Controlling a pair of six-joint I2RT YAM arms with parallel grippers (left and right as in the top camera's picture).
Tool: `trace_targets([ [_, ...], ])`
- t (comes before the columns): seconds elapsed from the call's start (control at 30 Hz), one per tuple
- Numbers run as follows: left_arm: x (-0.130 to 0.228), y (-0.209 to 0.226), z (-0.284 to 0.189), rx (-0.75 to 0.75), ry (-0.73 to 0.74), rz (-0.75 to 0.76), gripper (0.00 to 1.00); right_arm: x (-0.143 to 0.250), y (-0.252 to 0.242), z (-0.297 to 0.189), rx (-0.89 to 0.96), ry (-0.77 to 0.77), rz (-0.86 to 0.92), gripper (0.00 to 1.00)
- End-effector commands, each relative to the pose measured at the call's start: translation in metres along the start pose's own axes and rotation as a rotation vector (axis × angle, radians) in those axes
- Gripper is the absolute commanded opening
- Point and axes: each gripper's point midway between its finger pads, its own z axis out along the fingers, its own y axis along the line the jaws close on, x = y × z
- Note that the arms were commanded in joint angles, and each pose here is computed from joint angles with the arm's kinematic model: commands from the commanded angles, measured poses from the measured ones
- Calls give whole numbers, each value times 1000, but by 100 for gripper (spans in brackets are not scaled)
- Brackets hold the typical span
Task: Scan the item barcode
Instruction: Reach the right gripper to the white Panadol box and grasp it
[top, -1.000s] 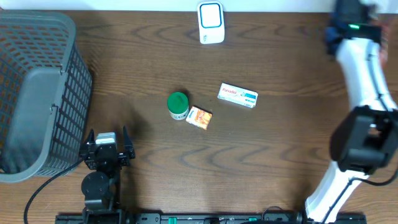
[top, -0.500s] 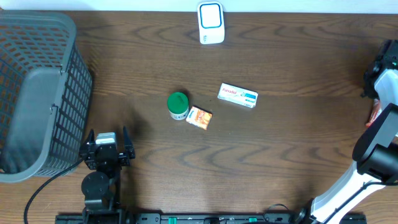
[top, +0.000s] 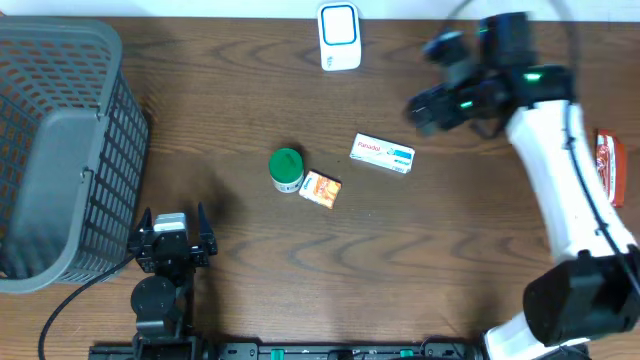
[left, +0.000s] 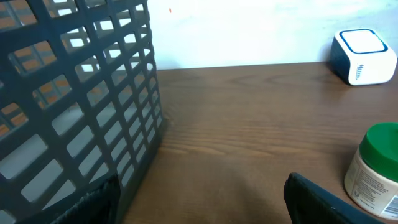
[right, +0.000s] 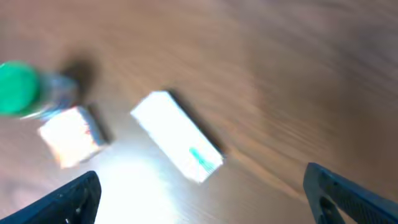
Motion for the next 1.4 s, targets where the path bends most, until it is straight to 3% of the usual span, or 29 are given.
trace_targets([
  [0.0,17,-1,1,-2,50,-3,85,13,59,39,-148,47,-201,99],
  [0.07,18,-1,1,-2,51,-3,84,29,61,66,-36,134,-271,99],
  [0.4,18,-1,1,-2,51,-3,85,49,60,144,-28,221,-361,99],
  [0.67,17,-1,1,-2,50,-3,84,71,49,186,-12,288,-383,98],
  [0.9,17,-1,1,-2,50,-3,84,78,46,191,-17,307,-399,93],
  [1.0,17,-1,1,-2,50,-3,84,81,45,193,-20,315,-398,81],
  [1.07,17,-1,1,-2,50,-3,84,82,45,194,-20,318,-396,64],
  [1.1,17,-1,1,-2,50,-3,84,82,46,194,-21,321,-395,49],
  [1.17,17,-1,1,-2,50,-3,84,83,46,194,-18,325,-362,37],
  [1.37,18,-1,1,-2,51,-3,85,78,67,187,-121,312,-257,33],
])
